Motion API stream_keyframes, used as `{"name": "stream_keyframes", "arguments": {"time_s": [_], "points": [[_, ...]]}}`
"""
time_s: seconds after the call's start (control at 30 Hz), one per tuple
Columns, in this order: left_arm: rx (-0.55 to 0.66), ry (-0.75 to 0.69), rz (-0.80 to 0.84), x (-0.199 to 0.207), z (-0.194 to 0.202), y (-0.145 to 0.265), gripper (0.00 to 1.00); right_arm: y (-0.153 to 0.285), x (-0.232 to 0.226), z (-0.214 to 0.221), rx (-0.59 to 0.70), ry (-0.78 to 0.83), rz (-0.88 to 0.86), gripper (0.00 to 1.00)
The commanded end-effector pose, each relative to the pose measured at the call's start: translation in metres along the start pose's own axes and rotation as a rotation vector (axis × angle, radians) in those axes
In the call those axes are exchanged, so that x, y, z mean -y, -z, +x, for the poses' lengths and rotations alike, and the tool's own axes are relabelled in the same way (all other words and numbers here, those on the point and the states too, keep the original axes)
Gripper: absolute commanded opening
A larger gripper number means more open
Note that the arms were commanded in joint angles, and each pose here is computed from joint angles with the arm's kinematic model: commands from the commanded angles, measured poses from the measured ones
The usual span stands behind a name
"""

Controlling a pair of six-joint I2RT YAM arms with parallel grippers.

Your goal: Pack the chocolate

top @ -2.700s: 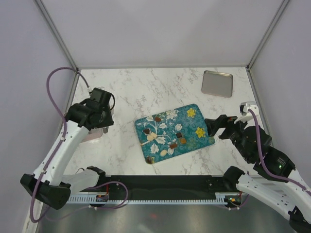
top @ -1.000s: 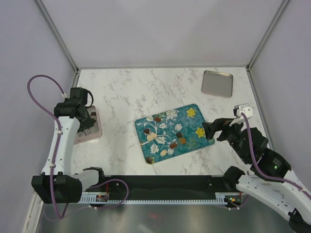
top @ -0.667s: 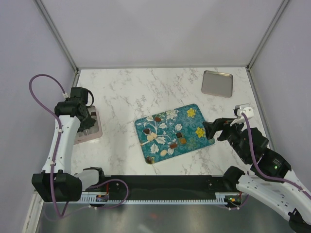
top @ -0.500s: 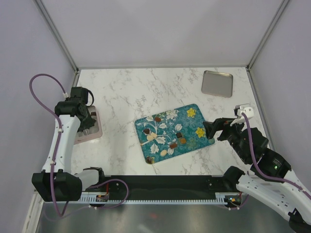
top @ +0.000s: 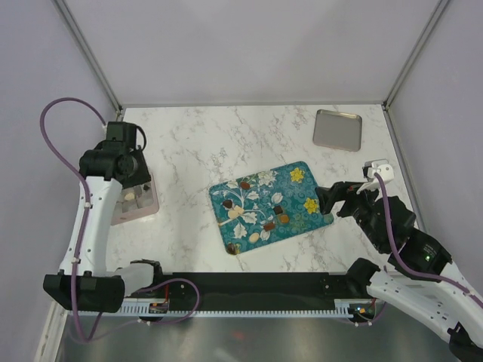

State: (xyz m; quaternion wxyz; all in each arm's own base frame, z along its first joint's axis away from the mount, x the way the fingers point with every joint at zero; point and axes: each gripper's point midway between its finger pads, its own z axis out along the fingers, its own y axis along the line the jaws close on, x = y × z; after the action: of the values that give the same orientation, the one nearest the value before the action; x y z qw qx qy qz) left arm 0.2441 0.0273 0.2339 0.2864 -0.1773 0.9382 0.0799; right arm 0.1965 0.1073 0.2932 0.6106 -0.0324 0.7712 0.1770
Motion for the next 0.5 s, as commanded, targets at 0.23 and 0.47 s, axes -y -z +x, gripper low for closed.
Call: {"name": "stream_keyframes", "arguments": {"time_s": [0.23, 0.47], "points": [[0.026, -0.330, 0.335, 0.146, 0.040, 0.033, 0.42, -0.001, 0.010, -0.019, 0.026, 0.012, 0.088, 0.95], [0.015, -0.427, 0.409, 0.210, 0.072, 0.042, 0.44, -0.003, 0.011, -0.021, 0.014, 0.014, 0.108, 0.95]]}}
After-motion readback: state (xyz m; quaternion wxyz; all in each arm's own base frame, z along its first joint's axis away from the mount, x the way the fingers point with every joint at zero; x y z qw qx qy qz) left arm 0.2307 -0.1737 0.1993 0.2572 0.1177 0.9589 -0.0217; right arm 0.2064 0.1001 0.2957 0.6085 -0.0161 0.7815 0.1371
